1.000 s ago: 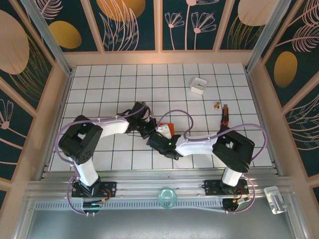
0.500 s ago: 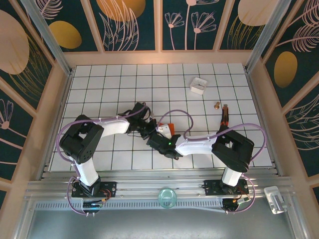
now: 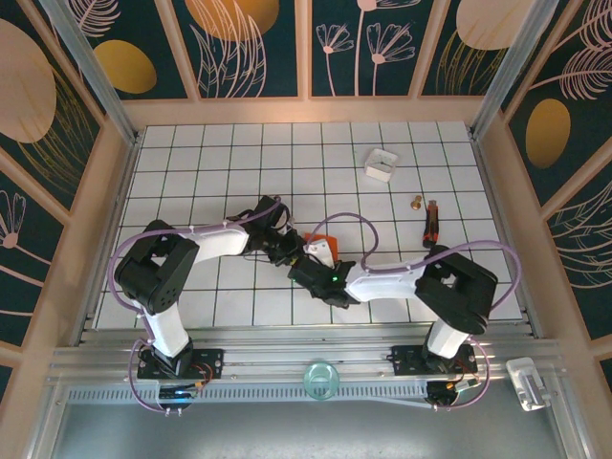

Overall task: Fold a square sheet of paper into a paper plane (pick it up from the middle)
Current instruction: Perform the fourth fold on the wing at the bottom-center of the table.

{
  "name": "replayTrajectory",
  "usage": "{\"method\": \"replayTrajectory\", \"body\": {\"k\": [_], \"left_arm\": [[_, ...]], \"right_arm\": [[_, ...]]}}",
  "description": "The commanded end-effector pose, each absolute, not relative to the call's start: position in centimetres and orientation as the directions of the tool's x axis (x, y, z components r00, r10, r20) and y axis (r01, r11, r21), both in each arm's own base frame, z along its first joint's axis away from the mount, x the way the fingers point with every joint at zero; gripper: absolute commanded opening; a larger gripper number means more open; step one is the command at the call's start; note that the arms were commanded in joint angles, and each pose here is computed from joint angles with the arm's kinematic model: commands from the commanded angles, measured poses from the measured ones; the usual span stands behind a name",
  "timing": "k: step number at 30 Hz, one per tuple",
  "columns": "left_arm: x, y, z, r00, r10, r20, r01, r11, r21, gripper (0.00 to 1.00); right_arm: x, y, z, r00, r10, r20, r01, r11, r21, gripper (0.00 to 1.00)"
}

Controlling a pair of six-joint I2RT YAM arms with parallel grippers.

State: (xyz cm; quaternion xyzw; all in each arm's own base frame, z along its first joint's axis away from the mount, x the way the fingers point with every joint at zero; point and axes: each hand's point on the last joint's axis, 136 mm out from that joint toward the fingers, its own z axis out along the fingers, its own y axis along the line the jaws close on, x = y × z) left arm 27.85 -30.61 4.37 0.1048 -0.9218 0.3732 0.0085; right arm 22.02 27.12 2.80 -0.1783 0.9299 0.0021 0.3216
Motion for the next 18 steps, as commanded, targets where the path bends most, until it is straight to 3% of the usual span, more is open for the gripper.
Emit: {"method": "replayTrajectory", "body": {"k": [1,4,8,18], "left_arm": [[28.6,-28.8,6.5,-0.957,-0.274,0.094,-0.269,0.719,-0.641,0.29],[29.5,-27.4,8.1,-0.951,-0.309,0.025,-0.250,0.716,-0.652,0.36],[29.5,-26.6,8.4,-0.939,-0.344,-0.014,-0.246,0.699,-0.672,0.37],[27.1,-28.1,9.1,-0.940,-0.341,0.011,-0.234,0.619,-0.750,0.19]], "right_arm": [[22.5,28.2,4.7,-0.686,-0.301,-0.662,-0.393,0.919,-0.010,0.00],[22.3,28.6,5.1,-0.685,-0.282,-0.672,-0.443,0.893,0.076,0.00],[21.8,29.1,5.3,-0.693,-0.253,-0.675,-0.491,0.852,0.184,0.00],[21.7,28.9,4.0,-0.741,-0.209,-0.638,-0.467,0.843,0.266,0.00]]}}
